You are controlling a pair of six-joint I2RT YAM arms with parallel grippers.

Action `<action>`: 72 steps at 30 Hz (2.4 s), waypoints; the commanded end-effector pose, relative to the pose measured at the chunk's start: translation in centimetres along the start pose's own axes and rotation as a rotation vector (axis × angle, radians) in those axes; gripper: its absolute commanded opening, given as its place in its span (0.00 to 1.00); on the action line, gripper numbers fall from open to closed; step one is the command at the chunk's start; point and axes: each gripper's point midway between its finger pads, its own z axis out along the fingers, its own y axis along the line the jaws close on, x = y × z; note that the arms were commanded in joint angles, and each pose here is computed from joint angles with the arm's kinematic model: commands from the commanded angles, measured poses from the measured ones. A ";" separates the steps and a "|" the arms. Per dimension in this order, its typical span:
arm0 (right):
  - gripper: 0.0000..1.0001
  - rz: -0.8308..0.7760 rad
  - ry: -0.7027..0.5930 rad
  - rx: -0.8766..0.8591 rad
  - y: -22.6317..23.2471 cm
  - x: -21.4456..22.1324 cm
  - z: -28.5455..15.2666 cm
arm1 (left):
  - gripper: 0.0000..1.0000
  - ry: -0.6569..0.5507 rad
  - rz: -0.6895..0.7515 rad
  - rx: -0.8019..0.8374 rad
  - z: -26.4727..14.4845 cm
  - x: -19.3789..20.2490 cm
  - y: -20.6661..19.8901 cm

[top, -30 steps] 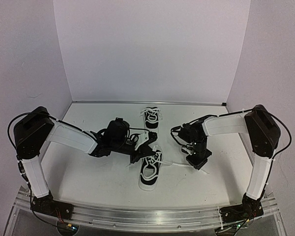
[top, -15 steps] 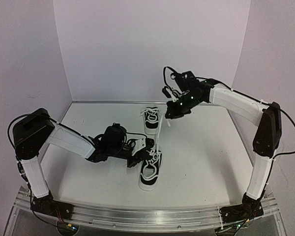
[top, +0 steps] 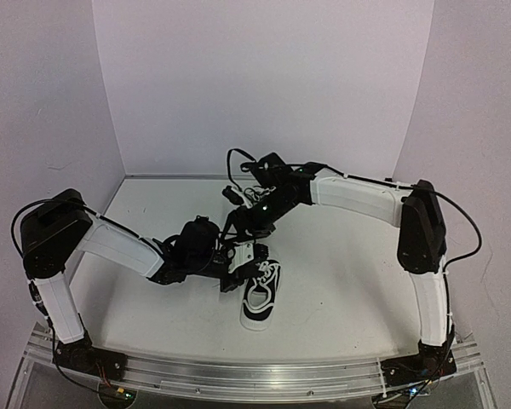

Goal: Tie the shoes

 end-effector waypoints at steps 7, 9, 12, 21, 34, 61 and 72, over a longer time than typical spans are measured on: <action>0.64 0.122 -0.175 -0.072 0.3 2.8 -10.1 | 0.00 -0.056 0.038 -0.053 -0.1 -2.3 1.3; 0.63 0.149 -0.177 -0.130 0.7 3.7 -9.7 | 0.00 -0.057 0.038 -0.053 0.0 -2.4 1.4; 0.58 0.204 -0.157 -0.143 -0.3 5.4 -8.4 | 0.00 -0.059 0.040 -0.056 0.0 -2.6 1.5; 0.52 0.283 -0.102 -0.143 -1.5 7.8 -4.6 | 0.00 -0.054 0.038 -0.059 0.2 -2.6 1.7; 0.31 0.306 -0.060 -0.121 -2.3 8.8 -2.8 | 0.00 -0.053 0.040 -0.060 0.5 -2.9 2.0; 0.00 0.300 -0.037 -0.066 -2.3 9.7 -3.2 | 0.29 0.022 -0.011 -0.059 0.1 -2.3 2.4; 0.00 0.295 -0.042 -0.052 -2.6 9.7 -3.1 | 0.59 0.438 -0.327 -0.102 -7.9 5.3 7.6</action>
